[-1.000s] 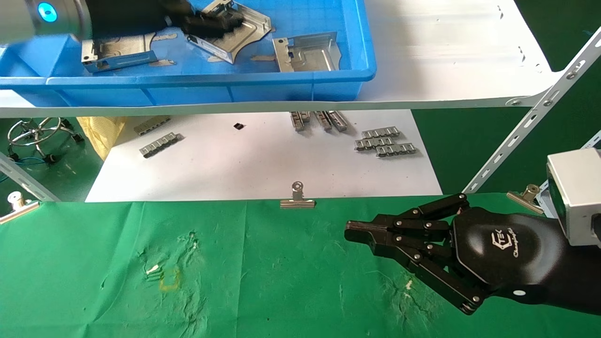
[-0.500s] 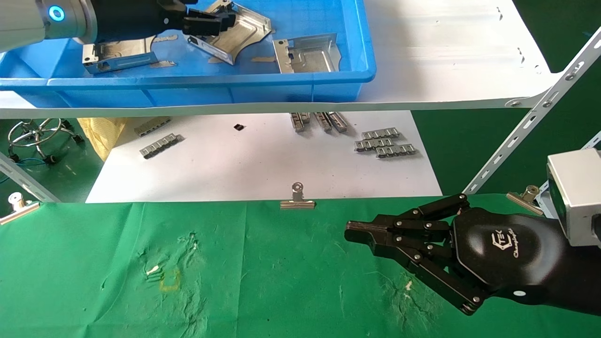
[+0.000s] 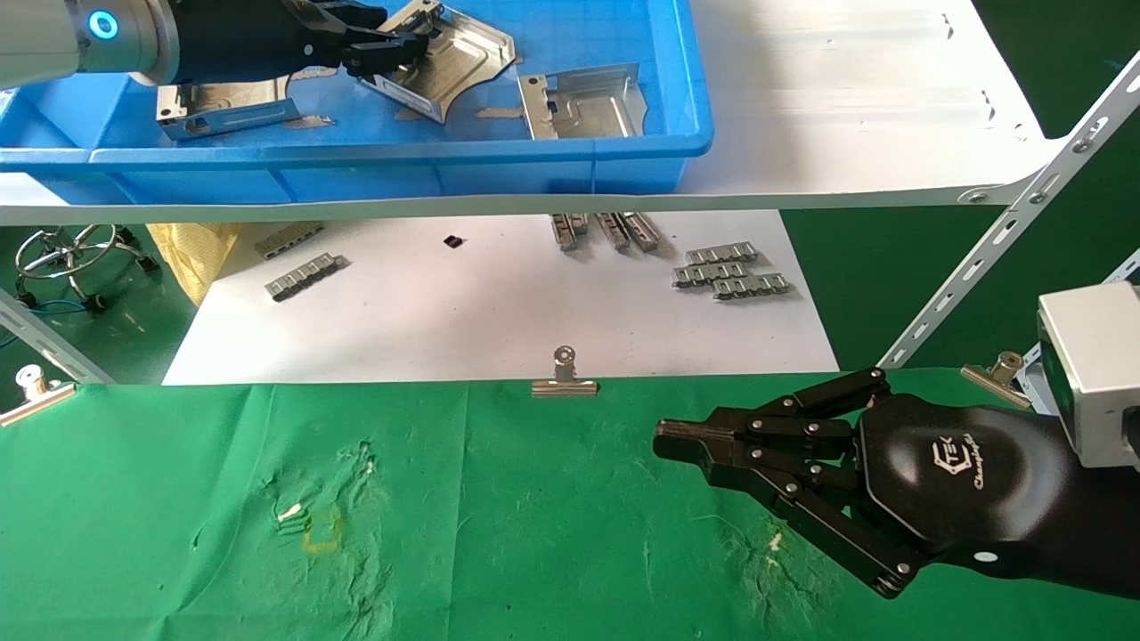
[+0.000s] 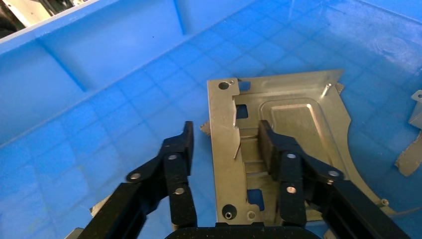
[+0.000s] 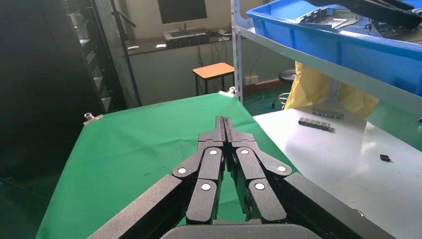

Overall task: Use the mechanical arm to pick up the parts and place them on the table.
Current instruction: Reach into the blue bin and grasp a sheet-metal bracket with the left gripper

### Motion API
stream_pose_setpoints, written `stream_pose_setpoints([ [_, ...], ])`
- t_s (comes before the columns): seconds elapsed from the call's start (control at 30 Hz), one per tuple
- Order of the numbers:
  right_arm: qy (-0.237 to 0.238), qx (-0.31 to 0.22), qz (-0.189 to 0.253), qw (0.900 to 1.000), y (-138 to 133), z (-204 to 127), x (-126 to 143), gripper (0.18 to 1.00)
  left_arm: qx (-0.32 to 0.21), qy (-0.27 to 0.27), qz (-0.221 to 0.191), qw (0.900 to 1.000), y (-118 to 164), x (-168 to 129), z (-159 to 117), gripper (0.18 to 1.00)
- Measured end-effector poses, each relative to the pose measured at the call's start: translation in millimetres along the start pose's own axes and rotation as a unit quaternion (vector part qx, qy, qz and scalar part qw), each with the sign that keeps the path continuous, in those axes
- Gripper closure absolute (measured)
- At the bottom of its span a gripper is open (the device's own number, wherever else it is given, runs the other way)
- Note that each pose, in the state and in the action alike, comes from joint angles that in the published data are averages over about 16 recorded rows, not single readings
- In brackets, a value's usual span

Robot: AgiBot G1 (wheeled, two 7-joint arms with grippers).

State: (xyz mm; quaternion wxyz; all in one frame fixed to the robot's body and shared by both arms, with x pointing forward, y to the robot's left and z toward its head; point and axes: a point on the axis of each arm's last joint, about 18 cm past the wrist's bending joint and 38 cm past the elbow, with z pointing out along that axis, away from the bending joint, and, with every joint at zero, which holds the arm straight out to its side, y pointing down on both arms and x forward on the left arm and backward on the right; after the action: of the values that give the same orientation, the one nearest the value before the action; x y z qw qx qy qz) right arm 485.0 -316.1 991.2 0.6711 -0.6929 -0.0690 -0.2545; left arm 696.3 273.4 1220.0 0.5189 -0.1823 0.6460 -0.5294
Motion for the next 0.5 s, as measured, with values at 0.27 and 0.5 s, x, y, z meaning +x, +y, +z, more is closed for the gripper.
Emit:
stream_pose_setpoints([
  [0.27,0.0,0.0,0.0,1.0,0,0,0,0.987,-0.001,-0.003,-0.003,1.0,-2,-3,-2,0.744],
  [0.5,0.0,0.0,0.0,1.0,0,0,0,0.987,0.023,0.002,-0.002,0.9997,-14,-6,-10,0.857],
])
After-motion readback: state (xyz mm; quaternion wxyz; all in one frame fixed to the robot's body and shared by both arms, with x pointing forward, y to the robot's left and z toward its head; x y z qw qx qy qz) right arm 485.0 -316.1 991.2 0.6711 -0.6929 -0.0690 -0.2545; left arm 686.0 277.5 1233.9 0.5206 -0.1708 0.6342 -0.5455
